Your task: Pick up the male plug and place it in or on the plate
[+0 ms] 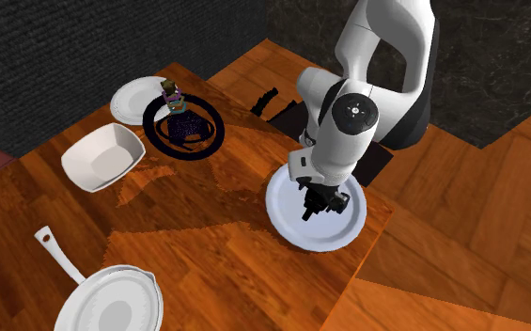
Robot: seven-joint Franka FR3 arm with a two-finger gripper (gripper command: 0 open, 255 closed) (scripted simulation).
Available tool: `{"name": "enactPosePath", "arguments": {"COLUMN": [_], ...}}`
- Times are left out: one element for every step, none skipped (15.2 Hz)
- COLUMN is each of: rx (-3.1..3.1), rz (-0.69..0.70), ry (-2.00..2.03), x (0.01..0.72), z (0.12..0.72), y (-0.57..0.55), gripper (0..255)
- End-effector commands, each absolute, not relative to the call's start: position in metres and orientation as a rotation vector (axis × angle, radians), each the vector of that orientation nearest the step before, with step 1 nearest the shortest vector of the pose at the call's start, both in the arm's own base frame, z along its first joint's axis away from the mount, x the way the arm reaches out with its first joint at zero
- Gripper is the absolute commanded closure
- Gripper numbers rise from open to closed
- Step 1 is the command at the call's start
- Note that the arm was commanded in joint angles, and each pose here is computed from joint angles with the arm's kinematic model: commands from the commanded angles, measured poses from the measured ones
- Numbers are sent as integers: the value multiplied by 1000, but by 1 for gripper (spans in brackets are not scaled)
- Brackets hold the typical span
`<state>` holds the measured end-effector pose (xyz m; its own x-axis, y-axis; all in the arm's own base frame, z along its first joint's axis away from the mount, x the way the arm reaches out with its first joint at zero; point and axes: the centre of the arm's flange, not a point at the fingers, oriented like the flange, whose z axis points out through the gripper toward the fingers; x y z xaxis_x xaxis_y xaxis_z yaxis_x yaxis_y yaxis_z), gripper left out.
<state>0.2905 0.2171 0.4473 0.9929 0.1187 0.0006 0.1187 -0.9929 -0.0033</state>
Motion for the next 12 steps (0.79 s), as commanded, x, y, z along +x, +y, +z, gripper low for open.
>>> {"name": "enactPosePath", "arguments": {"rx": [-3133, -3133, -3133, -3133, -3133, -3133, -3133, -3133, -3133, -3133, -3133, -3133], "rz": [0, 0, 0, 0, 0, 0, 0, 0, 0, 0, 0, 0], "ry": [-187, -187, -187, -187, -187, -187, -187, -187, -187, -187, -187, -187], "x": [291, 291, 291, 291, 291, 291, 291, 291, 291, 291, 291, 291], "z": [447, 460, 474, 487, 497, 497, 497, 497, 497, 497, 497, 497], "y": [217, 217, 217, 217, 217, 217, 217, 217, 217, 217, 217, 217], "gripper": [0, 0, 0, 0, 0, 0, 0, 0, 0, 0, 0, 0]}}
